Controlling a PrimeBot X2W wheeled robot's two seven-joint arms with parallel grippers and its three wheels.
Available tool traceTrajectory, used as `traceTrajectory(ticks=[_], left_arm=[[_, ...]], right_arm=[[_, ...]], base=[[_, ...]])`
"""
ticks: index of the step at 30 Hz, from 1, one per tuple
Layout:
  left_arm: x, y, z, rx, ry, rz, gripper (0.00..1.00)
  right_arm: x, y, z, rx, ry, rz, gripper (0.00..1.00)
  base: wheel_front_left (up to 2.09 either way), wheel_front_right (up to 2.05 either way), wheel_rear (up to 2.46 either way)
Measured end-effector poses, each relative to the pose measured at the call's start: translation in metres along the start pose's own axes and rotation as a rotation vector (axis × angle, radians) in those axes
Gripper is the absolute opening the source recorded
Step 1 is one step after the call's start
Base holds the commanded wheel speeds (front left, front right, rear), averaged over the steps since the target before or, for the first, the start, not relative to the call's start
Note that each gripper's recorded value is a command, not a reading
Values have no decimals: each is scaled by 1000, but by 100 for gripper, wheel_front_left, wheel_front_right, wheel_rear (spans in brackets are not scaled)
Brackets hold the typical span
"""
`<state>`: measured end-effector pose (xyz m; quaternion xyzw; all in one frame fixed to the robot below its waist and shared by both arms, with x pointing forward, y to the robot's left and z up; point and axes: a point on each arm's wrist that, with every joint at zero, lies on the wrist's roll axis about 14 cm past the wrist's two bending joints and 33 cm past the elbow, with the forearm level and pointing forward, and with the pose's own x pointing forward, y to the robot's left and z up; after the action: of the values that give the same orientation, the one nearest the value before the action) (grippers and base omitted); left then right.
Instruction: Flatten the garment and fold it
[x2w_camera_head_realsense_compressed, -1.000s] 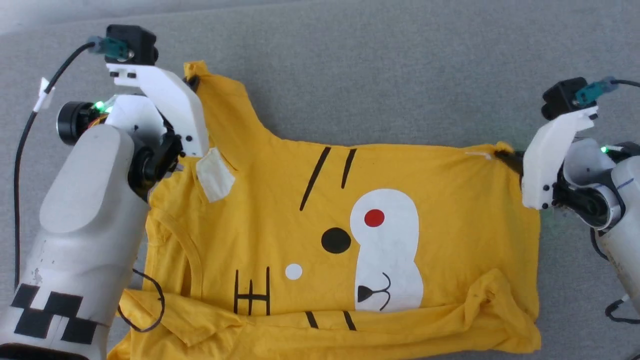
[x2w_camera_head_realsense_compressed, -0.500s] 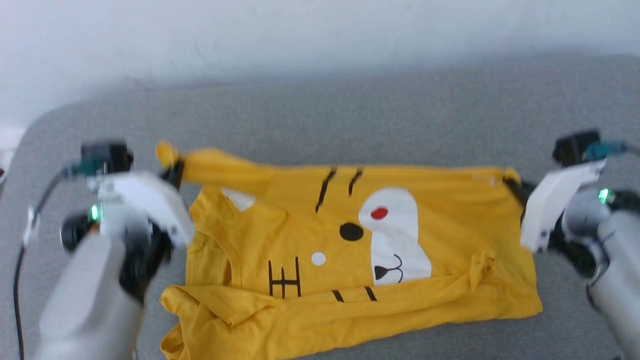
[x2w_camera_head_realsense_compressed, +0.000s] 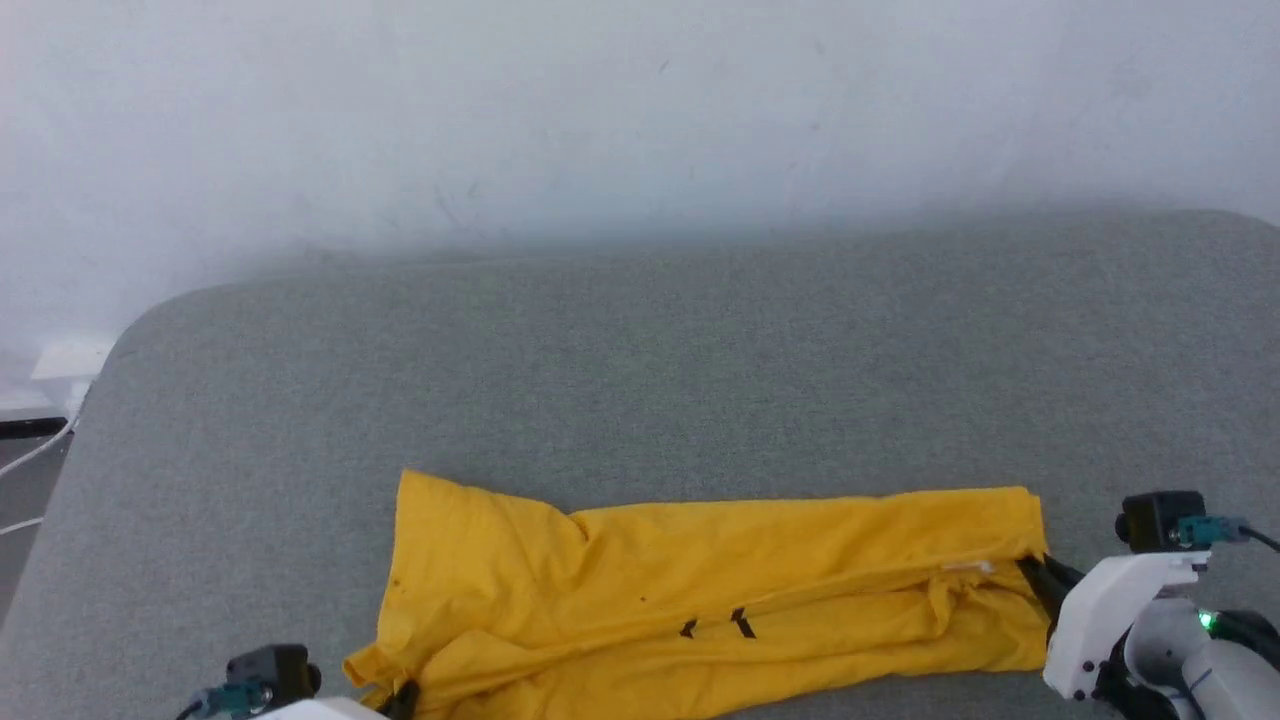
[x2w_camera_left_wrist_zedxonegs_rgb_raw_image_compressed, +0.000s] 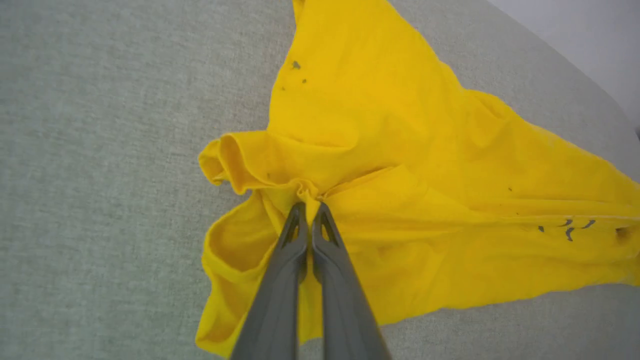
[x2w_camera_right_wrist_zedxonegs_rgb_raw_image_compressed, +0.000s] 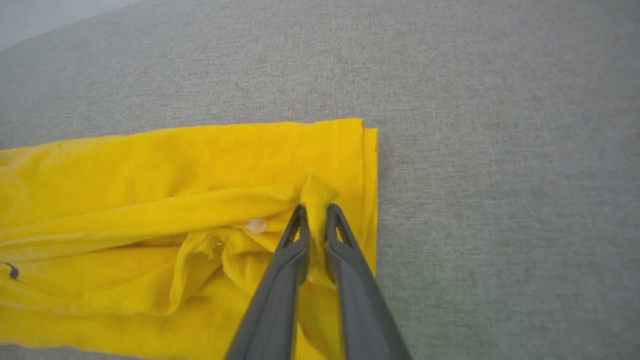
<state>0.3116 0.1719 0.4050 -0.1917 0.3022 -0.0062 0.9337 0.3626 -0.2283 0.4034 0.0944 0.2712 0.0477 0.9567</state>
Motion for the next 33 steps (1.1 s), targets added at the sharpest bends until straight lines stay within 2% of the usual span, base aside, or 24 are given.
traceTrajectory(ticks=[1, 2, 3, 6, 9, 14, 18, 25, 29, 33], left_arm=[[-2, 1, -6, -11, 12, 4, 32], [-4, 2, -10, -22, 22, 7, 92], [-5, 2, -14, -27, 29, 7, 100], [-7, 1, -17, -28, 21, 5, 100], [-10, -1, -6, -9, -56, 1, 100], [-19, -5, 34, 47, -286, -6, 100], [-31, -10, 73, 102, -508, -16, 100], [-45, -25, 118, 232, -715, -28, 100], [-57, -36, 145, 303, -826, -27, 100], [-60, -36, 150, 332, -852, -13, 100]], right_arm=[[-2, 0, -4, 8, 5, -2, 94], [-4, 0, -8, 11, 4, -6, 100], [-6, -2, -10, 20, -8, -11, 100], [-14, -3, -16, 36, -41, -21, 100], [-22, 1, -13, 51, -112, -12, 100], [-39, 3, 13, 67, -245, -3, 100], [-50, -11, 29, 77, -256, -35, 100], [-49, -43, 30, 104, -100, -113, 100], [-34, -41, 25, 121, 16, -104, 100], [-15, -25, 14, 135, 140, -65, 100]], base=[[0, 0, 0], [0, 0, 0], [0, 0, 0], [0, 0, 0], [0, 0, 0], [0, 0, 0], [0, 0, 0], [0, 0, 0], [0, 0, 0], [0, 0, 0]])
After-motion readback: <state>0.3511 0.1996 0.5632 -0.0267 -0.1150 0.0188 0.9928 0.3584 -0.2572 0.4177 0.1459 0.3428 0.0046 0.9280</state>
